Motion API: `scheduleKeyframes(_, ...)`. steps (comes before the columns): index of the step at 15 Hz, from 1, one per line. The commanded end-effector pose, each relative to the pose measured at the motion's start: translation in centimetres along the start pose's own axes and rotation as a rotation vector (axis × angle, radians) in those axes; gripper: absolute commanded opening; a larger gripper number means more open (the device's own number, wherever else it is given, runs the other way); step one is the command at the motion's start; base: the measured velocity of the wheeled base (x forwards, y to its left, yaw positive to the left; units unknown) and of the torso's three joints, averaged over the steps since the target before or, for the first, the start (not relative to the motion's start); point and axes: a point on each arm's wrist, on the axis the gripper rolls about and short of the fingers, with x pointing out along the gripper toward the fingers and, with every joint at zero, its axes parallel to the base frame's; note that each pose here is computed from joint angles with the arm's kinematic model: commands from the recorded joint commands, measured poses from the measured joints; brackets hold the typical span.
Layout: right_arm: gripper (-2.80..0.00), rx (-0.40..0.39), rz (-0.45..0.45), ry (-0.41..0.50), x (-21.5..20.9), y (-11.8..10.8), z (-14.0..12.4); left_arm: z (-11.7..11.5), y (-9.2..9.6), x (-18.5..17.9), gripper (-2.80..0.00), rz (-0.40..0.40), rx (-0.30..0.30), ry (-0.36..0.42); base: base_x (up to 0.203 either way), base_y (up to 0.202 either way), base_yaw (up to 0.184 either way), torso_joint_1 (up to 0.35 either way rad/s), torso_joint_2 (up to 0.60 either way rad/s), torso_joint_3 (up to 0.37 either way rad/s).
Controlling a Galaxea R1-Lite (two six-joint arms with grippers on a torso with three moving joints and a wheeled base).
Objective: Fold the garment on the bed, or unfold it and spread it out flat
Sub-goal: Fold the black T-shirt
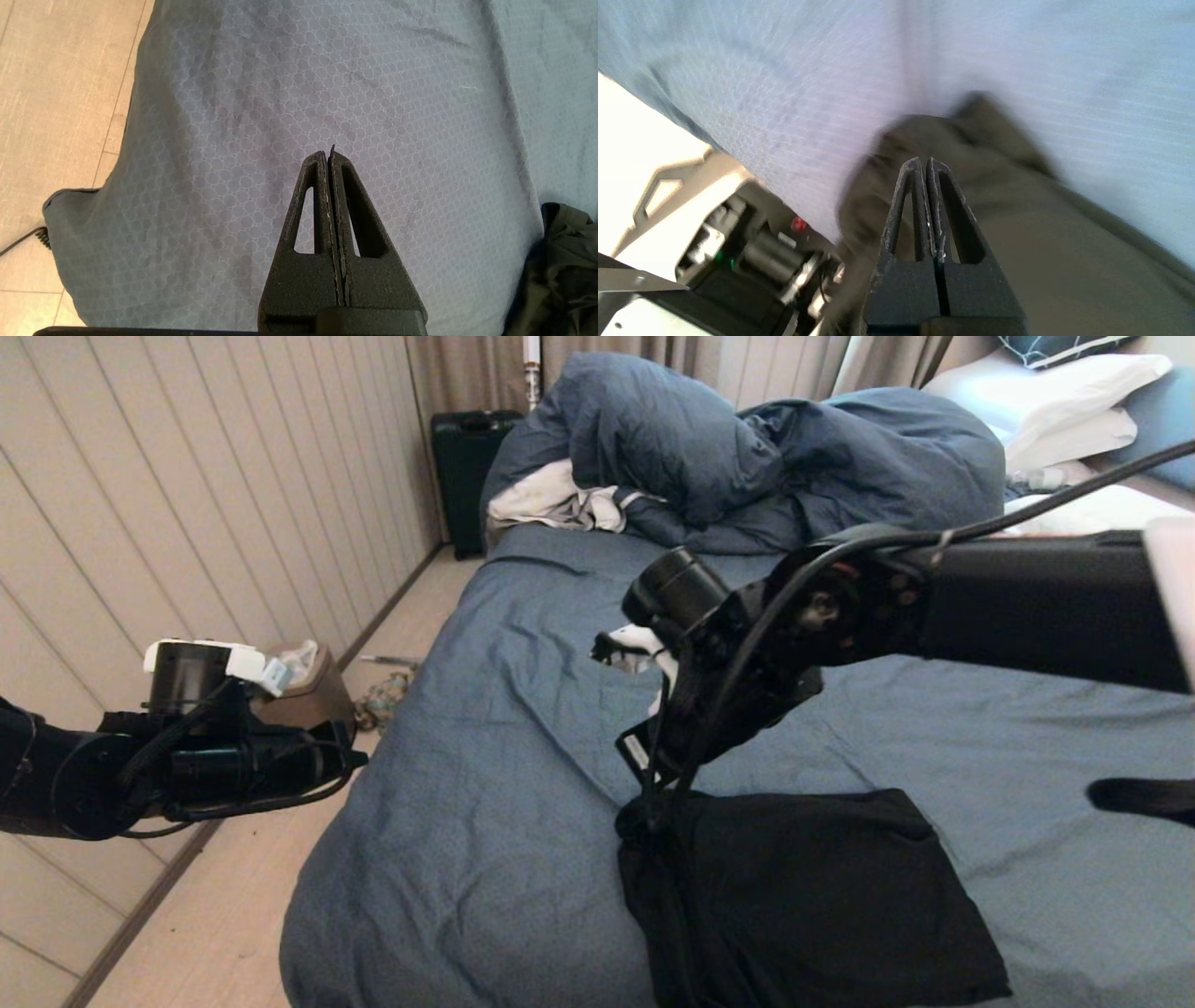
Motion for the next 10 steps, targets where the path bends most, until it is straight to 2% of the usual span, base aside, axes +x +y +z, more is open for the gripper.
scheduleKeyframes(1, -2.80, 0.034, -0.020, -0.077, -4.7, -1.8, -0.4, 0.0, 0.0, 0.1, -2.80, -0.001, -0.003, 0.001, 0.000, 0.000, 0.000, 0.000, 0.00, 0.000)
scheduleKeyframes(4, -2.80, 0.063, -0.056, 0.065, -4.0, -3.5, -3.5, -0.1, 0.1, 0.2, -2.80, 0.002, -0.003, 0.005, 0.000, 0.000, 0.000, 0.000, 0.00, 0.000)
scheduleKeyframes(7, -2.80, 0.064, -0.062, 0.225, -1.5, -3.8, -6.9, -0.2, 0.2, 0.5, -2.80, 0.004, -0.004, 0.013, 0.000, 0.000, 0.000, 0.000, 0.00, 0.000)
scheduleKeyframes(10, -2.80, 0.055, -0.059, 0.263, 2.1, -3.4, -8.9, -0.3, 0.4, 0.9, -2.80, 0.010, -0.007, 0.022, 0.000, 0.000, 0.000, 0.000, 0.00, 0.000)
